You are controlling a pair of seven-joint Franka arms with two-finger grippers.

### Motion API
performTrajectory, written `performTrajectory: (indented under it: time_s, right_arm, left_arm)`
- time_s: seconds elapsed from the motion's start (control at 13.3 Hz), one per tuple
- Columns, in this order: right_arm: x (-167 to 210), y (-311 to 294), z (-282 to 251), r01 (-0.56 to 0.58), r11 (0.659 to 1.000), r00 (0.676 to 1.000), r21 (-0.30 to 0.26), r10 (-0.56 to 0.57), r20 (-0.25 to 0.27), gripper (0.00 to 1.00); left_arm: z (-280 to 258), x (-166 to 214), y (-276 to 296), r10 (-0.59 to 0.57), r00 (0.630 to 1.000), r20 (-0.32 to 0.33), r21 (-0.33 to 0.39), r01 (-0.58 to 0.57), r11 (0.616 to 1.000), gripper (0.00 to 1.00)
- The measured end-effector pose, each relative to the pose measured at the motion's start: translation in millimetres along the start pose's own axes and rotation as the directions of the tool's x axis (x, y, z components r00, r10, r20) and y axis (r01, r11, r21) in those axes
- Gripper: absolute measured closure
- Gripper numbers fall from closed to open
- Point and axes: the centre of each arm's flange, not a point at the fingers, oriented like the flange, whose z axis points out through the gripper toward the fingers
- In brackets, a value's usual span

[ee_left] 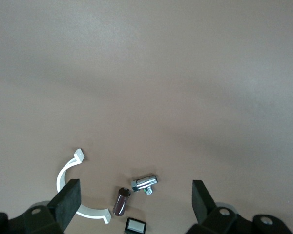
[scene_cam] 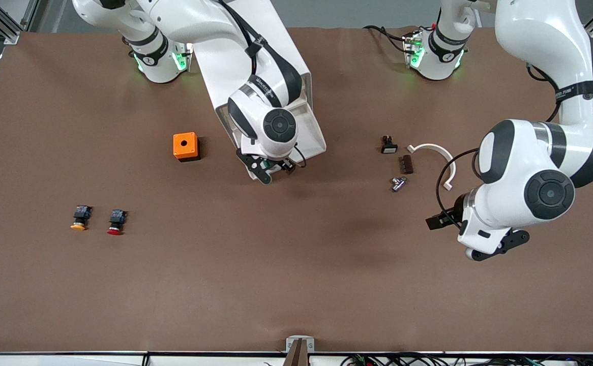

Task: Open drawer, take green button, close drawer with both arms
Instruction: 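Grasp the green push button in the drawer with the right gripper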

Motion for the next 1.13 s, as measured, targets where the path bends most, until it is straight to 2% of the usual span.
performTrajectory:
  time_s: [0.08,0.15,0.3,0.45,0.83,1.13]
  right_arm:
    - [-1,0,3,0.001,1.0,1.0,-0.004,-0.001,0.0,0.0]
    - [-1,0,5,0.001,1.0,1.0,-0.008,-0.001,0.0,0.07]
    - [0,-1,6,0.001,1.0,1.0,-0.009,-0.001,-0.001,0.33]
    - [0,-1,6,0.003,1.0,1.0,-0.01,-0.003,-0.001,0.54]
    - [0,-1,4,0.005,1.0,1.0,-0.005,-0.005,-0.001,0.55]
    - [6,-6,-24,-0.004,0.999,1.0,0.032,0.004,-0.003,0.55]
  left_arm:
    - [-3,-3,-4,0.01,1.0,0.001,0.0,-0.01,1.0,0.0]
    - [-5,-5,-8,0.015,1.0,-0.001,0.009,-0.015,1.0,0.0]
    - [-3,-8,-12,0.019,1.0,-0.002,0.029,-0.019,0.999,0.0]
    - [1,-10,-10,0.023,1.0,0.005,0.033,-0.024,0.999,0.0]
    - [1,-12,-8,0.028,1.0,0.005,0.034,-0.028,0.999,0.0]
    - [-8,-22,2,0.049,0.999,-0.006,0.024,-0.049,0.998,0.0]
